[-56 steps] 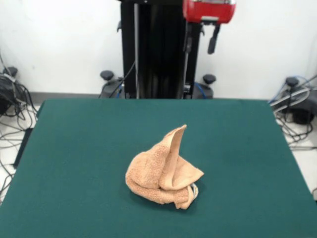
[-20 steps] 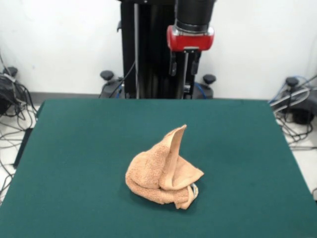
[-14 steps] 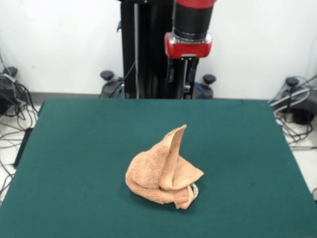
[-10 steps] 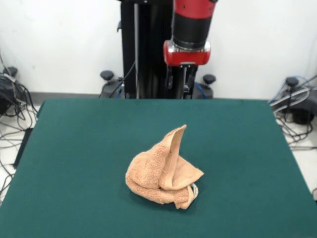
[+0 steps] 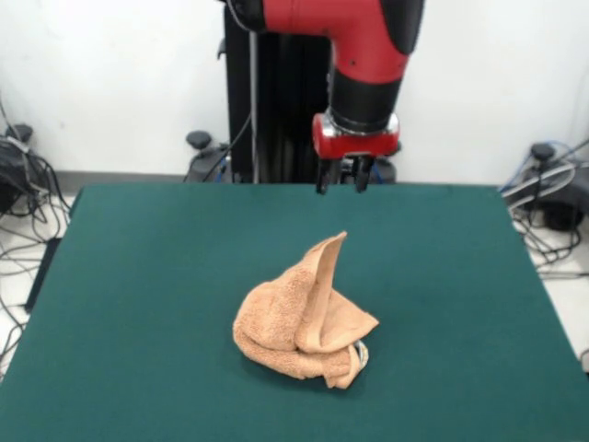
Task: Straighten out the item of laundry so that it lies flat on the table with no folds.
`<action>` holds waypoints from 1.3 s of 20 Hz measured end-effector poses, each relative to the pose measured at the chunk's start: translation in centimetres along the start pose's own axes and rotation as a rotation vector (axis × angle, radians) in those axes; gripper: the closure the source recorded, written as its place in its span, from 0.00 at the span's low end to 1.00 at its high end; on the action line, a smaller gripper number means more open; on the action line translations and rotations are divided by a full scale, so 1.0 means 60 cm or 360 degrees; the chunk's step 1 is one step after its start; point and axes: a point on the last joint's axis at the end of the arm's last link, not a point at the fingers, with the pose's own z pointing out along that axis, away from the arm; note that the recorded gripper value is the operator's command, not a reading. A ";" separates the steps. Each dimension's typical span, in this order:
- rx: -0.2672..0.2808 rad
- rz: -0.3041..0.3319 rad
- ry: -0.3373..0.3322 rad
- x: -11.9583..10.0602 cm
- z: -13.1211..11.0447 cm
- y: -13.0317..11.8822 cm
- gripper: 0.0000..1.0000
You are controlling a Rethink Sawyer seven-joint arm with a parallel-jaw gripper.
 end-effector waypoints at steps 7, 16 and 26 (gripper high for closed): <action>-0.0005 -0.0024 0.0073 -0.016 0.021 0.007 0.00; -0.0001 -0.0007 0.0119 -0.025 0.016 -0.012 0.00; 0.0035 -0.0005 0.0073 -0.060 0.007 -0.035 0.00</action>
